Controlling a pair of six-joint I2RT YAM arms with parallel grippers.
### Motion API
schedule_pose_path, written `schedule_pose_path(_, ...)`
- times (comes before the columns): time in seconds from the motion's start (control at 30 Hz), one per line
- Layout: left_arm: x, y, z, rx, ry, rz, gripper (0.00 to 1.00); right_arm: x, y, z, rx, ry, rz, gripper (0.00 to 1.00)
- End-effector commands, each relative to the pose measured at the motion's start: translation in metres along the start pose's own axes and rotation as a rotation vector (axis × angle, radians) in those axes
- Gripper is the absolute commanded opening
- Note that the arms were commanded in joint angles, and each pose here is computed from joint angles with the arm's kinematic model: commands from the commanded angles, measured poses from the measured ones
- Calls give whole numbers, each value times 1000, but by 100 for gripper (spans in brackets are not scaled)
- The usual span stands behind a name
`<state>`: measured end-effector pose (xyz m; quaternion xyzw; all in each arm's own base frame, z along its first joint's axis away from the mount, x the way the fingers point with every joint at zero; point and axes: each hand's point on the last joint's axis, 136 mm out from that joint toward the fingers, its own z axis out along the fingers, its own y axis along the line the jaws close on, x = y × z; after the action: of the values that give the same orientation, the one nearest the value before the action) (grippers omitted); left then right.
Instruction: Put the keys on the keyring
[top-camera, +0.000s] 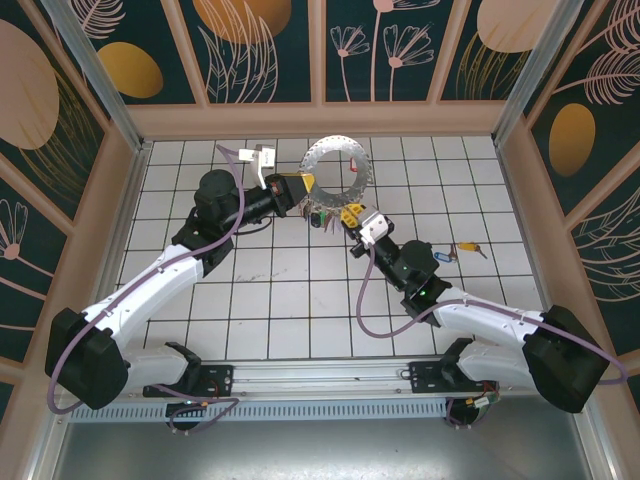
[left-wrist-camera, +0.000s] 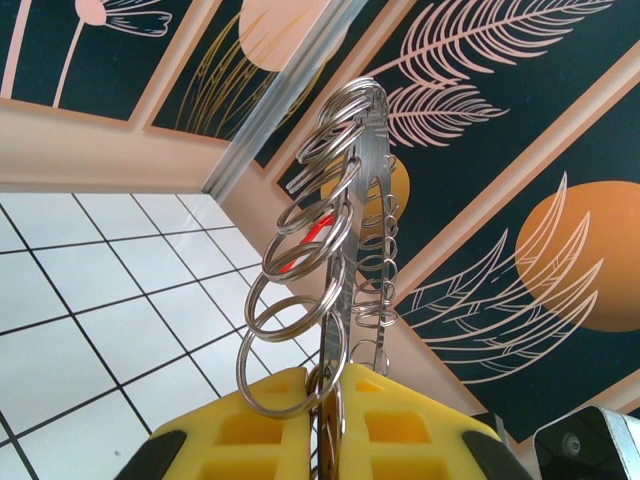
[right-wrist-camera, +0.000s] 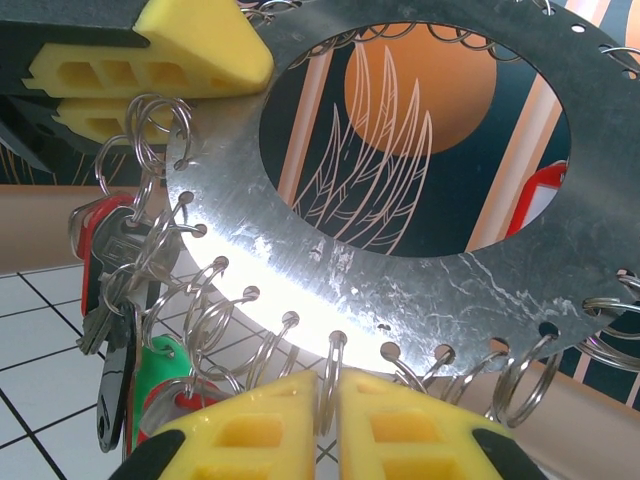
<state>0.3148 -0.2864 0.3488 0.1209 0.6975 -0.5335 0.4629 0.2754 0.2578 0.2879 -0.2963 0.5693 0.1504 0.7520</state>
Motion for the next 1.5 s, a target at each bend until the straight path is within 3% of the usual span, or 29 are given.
schedule_pose_path(0.0, -22, -28, 0, 88, -56, 38, 0, -26, -9, 4, 25, -87, 32, 13)
schedule_pose_path(0.4, -25, -20, -3, 43, -89, 6, 0, -23, -13, 0, 52, -77, 40, 0)
schedule_pose_path(0.6, -11, 17, -4, -80, -120, -134, 0, -24, -11, -4, 26, -84, 69, 0)
schedule_pose_path(1.03, 30, 43, -7, -85, -79, -404, 1, -21, -23, -12, -68, -88, 186, 0)
schedule_pose_path(1.1, 39, 51, -9, -104, -81, -467, 11, -18, -21, -12, -105, -69, 189, 0)
schedule_pose_path(1.47, 75, 70, -11, -114, -30, -580, 33, -5, -15, -15, -166, -1, 214, 0)
